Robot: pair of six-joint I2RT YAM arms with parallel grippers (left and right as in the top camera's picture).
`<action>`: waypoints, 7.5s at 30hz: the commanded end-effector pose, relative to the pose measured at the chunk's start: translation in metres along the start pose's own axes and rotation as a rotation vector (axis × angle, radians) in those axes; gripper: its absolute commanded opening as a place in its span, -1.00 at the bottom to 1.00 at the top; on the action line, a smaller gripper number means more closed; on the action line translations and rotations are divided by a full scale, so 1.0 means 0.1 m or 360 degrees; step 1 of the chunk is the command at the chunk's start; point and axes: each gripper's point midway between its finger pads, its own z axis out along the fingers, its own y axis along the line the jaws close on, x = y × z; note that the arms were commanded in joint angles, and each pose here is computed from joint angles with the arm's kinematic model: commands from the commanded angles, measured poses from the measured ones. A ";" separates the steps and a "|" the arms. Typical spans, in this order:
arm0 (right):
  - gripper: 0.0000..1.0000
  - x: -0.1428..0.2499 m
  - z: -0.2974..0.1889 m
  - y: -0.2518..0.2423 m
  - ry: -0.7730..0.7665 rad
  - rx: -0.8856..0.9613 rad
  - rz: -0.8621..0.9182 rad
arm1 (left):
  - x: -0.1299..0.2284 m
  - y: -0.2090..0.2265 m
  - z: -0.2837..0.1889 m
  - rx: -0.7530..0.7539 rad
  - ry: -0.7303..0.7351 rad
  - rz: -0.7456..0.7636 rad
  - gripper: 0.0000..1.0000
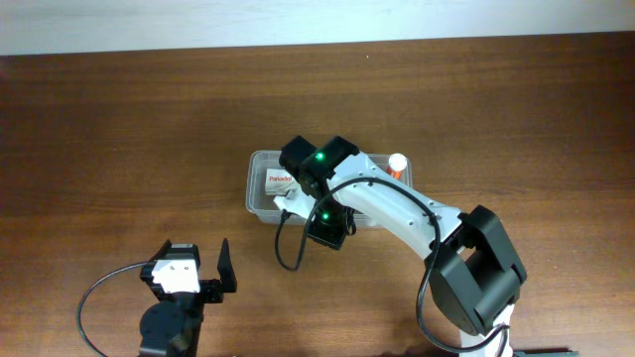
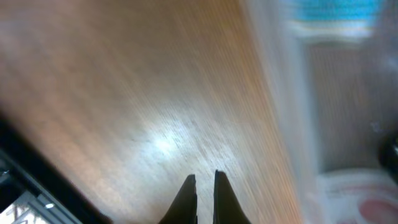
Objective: Pack container
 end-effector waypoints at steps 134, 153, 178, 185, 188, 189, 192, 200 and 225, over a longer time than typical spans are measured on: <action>0.97 2.38 -4.02 1.62 -0.2182 0.0431 0.0005 | 0.01 0.00 0.00 0.0007 -0.0007 0.0027 0.99; 0.97 4.30 -3.65 2.16 -0.2861 0.0679 -0.0135 | 0.01 0.00 0.00 0.0007 -0.0007 0.0027 0.99; 0.97 5.21 -2.90 2.30 -0.3163 0.0930 -0.0218 | 0.01 0.00 0.00 0.0007 -0.0006 0.0027 0.99; 0.97 5.26 -2.76 2.25 -0.3146 0.0952 -0.0173 | 0.01 0.00 0.00 0.0007 -0.0007 0.0027 1.00; 0.96 5.23 -2.68 2.17 -0.3084 0.0961 -0.0102 | 0.01 0.00 0.00 0.0007 -0.0007 0.0027 1.00; 0.97 5.23 -2.68 2.18 -0.3087 0.0957 -0.0111 | 0.01 0.00 0.00 0.0007 -0.0007 0.0027 0.99; 0.97 5.24 -2.67 2.18 -0.3090 0.0957 -0.0109 | 0.01 0.00 0.00 0.0007 -0.0007 0.0027 0.99; 0.97 5.17 -2.76 2.26 -0.3119 0.0929 -0.0211 | 0.01 0.00 0.00 0.0007 -0.0007 0.0027 1.00; 0.97 1.84 -2.69 1.57 -0.2988 0.0383 -0.0437 | 0.01 0.00 0.00 0.0007 -0.0006 0.0027 0.99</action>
